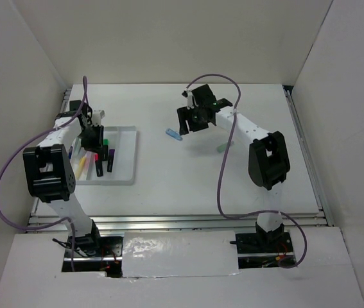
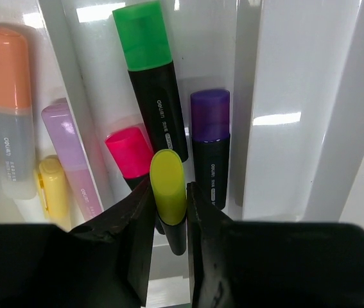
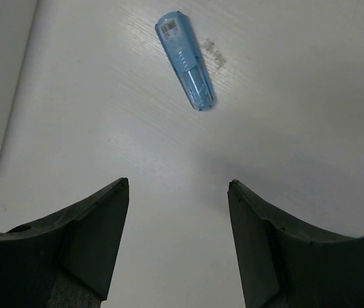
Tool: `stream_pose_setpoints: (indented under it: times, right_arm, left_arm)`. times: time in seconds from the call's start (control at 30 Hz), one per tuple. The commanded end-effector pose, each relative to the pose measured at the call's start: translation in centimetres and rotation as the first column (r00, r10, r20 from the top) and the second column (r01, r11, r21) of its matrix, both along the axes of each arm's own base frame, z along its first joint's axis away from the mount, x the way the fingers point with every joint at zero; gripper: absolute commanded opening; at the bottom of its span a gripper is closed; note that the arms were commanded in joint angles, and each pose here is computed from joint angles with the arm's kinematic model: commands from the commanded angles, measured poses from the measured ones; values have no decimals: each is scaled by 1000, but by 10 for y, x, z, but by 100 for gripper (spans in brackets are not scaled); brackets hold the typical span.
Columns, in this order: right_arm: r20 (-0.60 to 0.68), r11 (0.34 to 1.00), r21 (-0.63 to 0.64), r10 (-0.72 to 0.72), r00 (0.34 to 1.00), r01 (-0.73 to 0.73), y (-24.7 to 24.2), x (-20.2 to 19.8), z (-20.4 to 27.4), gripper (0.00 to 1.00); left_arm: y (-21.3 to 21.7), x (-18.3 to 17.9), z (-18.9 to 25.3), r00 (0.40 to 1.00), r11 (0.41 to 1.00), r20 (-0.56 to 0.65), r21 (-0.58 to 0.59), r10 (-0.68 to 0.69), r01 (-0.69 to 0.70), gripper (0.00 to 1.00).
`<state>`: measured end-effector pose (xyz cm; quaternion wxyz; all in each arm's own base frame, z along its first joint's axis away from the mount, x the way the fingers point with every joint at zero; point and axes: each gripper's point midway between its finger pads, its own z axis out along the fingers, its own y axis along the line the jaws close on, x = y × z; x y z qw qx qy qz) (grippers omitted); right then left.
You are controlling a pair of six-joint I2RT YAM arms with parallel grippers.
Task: Sort the stationery into containers
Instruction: Place the stationery into the container, then grab a piece of stationery with the left arm
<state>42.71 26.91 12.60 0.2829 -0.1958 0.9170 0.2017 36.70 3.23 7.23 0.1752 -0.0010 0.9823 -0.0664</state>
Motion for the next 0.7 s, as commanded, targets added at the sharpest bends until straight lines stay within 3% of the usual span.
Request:
stream_pose_setpoints:
  times: [0.0,0.07,0.1,0.23,0.27,0.43,0.67]
  right_arm:
    - [49,999,-41,-10,999,12,0,22,6,70]
    - [37,999,-48,-7,999,8,3,26,-4,70]
    - [42,999,-44,-4,999,6,6,29,-3,71]
    - [35,997,-73,-12,999,15,4,34,-13,71]
    - [36,997,-82,-14,999,17,2,34,-13,71]
    - [37,990,-120,-64,997,68,-33,19,-2,72]
    - [-49,963,-135,-242,969,234,-130,-17,-13,74]
  left_arm:
    - [-4,6,2,1000,1000,17,-14,-25,26,37]
    - [-6,5,2,999,999,19,-29,-27,28,44]
    - [-10,5,4,999,998,26,-51,-38,39,56]
    - [-18,6,13,997,994,53,-91,-62,67,62]
    - [-20,7,16,996,992,62,-99,-70,76,77]
    - [-54,30,60,960,969,209,-123,-186,215,79]
    - [-140,70,98,862,945,415,-18,-291,327,77]
